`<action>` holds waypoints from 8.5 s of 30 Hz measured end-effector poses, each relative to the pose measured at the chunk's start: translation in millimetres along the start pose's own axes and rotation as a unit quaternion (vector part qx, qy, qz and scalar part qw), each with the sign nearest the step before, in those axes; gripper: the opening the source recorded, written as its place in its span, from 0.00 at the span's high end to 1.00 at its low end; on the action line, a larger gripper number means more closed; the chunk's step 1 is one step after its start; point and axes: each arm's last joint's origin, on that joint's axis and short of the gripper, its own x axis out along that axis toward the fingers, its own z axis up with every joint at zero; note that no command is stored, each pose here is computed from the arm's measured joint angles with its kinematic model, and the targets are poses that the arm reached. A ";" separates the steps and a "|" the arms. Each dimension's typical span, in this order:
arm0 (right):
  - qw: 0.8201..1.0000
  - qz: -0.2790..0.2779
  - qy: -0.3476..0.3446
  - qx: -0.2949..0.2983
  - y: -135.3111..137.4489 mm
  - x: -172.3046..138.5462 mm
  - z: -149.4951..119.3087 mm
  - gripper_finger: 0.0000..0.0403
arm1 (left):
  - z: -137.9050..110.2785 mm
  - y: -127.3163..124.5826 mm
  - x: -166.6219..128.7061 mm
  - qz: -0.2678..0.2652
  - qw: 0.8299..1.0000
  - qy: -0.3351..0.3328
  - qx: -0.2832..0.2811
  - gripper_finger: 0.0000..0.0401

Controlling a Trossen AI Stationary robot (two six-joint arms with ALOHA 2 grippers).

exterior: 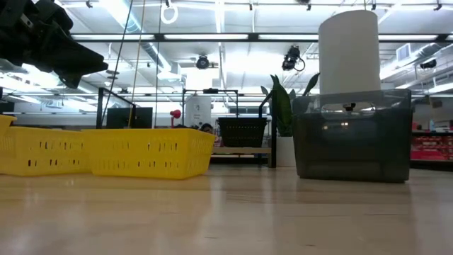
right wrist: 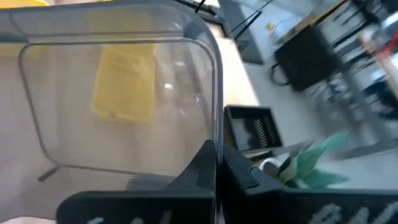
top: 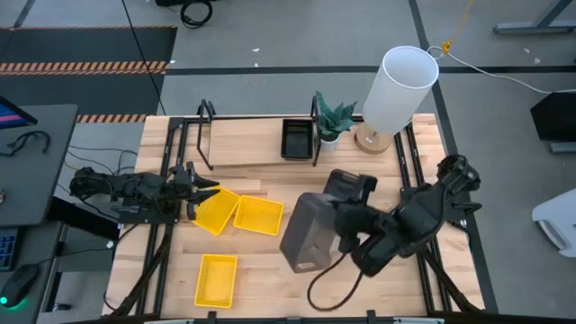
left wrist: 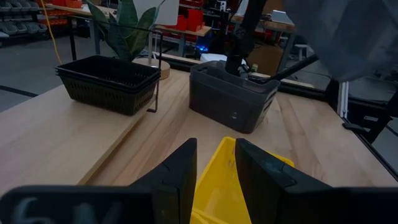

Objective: Stack baskets on shelf by color
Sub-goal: Stack the right transparent black bin on the left transparent black bin, then put the stacked transparent black bins on the shelf

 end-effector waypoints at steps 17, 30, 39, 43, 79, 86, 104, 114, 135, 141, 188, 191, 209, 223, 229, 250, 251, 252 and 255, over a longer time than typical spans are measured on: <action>0.986 0.012 0.135 0.094 -66.2 38.9 -34.5 0.99 | 0.0 0.0 0.0 0.000 1.000 0.000 0.000 0.71; 0.970 0.005 0.223 0.097 -98.6 59.8 -86.0 0.99 | 0.0 0.0 0.0 0.000 1.000 0.000 0.000 0.71; 0.953 0.012 0.297 0.063 -86.9 84.8 -103.9 0.99 | 0.0 0.0 0.0 0.000 1.000 0.000 0.000 0.71; 0.948 0.017 0.314 0.045 -81.9 92.0 -106.0 0.97 | 0.0 0.0 0.0 0.000 1.000 0.000 0.000 0.71; 0.905 0.021 0.411 -0.108 -36.9 172.3 -108.4 0.79 | 0.0 0.0 0.0 0.000 1.000 0.000 0.000 0.71; 0.912 0.025 0.398 -0.102 -40.3 154.4 -107.1 0.78 | 0.0 0.0 0.0 0.000 1.000 0.000 0.000 0.71; 0.905 0.021 0.409 -0.113 -46.0 150.8 -108.6 0.98 | 0.0 0.0 0.0 0.000 1.000 0.000 0.000 0.71; 0.916 0.077 0.374 -0.118 -55.5 135.0 -88.8 0.99 | 0.2 -0.1 0.0 0.000 1.000 -0.001 0.000 0.71; 0.904 0.188 0.353 -0.151 -88.8 142.8 -82.4 1.00 | 0.0 0.0 0.0 0.000 1.000 0.000 0.000 0.71; 0.907 0.200 0.340 -0.147 -87.1 144.3 -80.5 1.00 | 0.0 0.0 0.0 0.000 1.000 0.000 0.000 0.71; 0.920 0.225 0.311 -0.075 -46.4 164.9 -99.8 0.55 | 0.0 0.0 0.0 0.000 1.000 0.000 0.000 0.71; 0.925 0.220 0.298 -0.087 -45.8 162.3 -95.9 0.52 | 0.0 0.0 0.0 0.000 1.000 0.000 0.000 0.71; 0.919 0.242 0.278 -0.140 -36.3 200.3 -134.9 0.57 | 0.0 0.0 0.0 0.000 1.000 0.000 0.000 0.71; 0.915 0.264 0.278 -0.122 -36.8 210.8 -147.5 0.96 | 0.0 0.0 0.0 0.000 1.000 0.000 0.000 0.71; 0.917 0.260 0.282 -0.108 -36.8 210.8 -147.5 0.94 | 0.0 0.0 0.0 0.000 1.000 0.000 0.000 0.71; 0.948 0.242 0.208 0.016 -53.4 189.2 -81.8 0.96 | 0.0 0.0 0.0 0.000 1.000 0.000 0.000 0.71; 0.949 0.242 0.203 0.019 -55.2 187.2 -77.7 0.96 | 0.0 0.0 0.0 0.000 1.000 0.000 0.000 0.71; 0.950 0.241 0.199 0.022 -56.9 185.1 -74.2 0.96 | 0.0 0.0 0.0 0.000 1.000 0.000 0.000 0.71; 0.953 0.236 0.186 0.025 -61.7 179.6 -64.6 0.96 | 0.0 0.0 0.0 0.000 1.000 0.000 0.000 0.71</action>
